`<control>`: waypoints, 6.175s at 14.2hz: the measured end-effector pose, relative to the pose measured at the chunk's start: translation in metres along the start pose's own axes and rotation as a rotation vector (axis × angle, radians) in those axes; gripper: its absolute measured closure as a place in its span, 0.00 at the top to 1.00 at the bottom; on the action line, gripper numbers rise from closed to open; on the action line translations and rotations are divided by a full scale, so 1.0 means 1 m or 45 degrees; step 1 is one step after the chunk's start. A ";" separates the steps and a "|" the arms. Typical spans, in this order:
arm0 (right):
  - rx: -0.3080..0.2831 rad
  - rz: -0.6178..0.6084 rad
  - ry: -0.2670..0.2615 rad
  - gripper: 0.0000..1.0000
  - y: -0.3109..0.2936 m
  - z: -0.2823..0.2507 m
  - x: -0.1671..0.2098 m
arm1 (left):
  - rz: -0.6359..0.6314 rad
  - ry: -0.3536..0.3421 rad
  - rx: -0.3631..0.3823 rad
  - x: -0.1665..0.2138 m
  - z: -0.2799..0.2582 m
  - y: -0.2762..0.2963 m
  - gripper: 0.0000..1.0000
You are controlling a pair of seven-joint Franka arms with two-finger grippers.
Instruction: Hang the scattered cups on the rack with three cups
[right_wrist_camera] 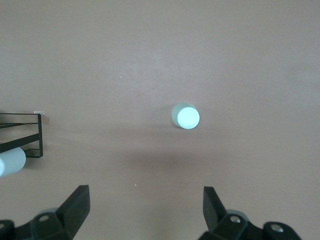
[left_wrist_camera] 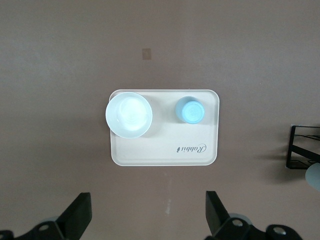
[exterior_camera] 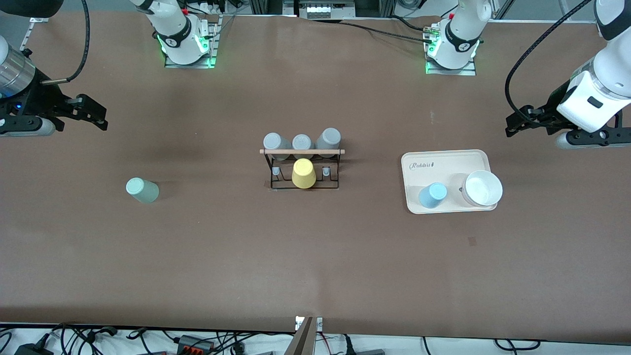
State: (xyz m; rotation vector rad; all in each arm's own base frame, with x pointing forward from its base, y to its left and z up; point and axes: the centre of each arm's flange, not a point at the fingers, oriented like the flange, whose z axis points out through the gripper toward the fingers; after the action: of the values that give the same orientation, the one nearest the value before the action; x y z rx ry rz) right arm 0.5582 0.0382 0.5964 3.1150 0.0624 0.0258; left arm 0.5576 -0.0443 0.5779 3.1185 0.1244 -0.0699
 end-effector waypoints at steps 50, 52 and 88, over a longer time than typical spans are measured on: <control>0.003 -0.013 0.010 1.00 -0.005 -0.005 0.004 | 0.065 -0.010 -0.130 0.057 0.354 0.066 0.77; 0.003 -0.013 0.009 1.00 -0.005 -0.005 0.004 | 0.075 0.001 -0.131 0.059 0.350 0.066 0.67; -0.056 0.006 -0.205 0.78 0.070 0.370 0.049 | 0.448 -0.020 -0.289 0.023 0.203 0.371 0.67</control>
State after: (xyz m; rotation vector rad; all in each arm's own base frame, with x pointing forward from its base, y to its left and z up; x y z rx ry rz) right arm 0.6161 -0.0395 0.2289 3.0601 0.0508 -0.2202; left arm 0.6013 -0.4163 0.3810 2.8610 -0.3878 -0.0687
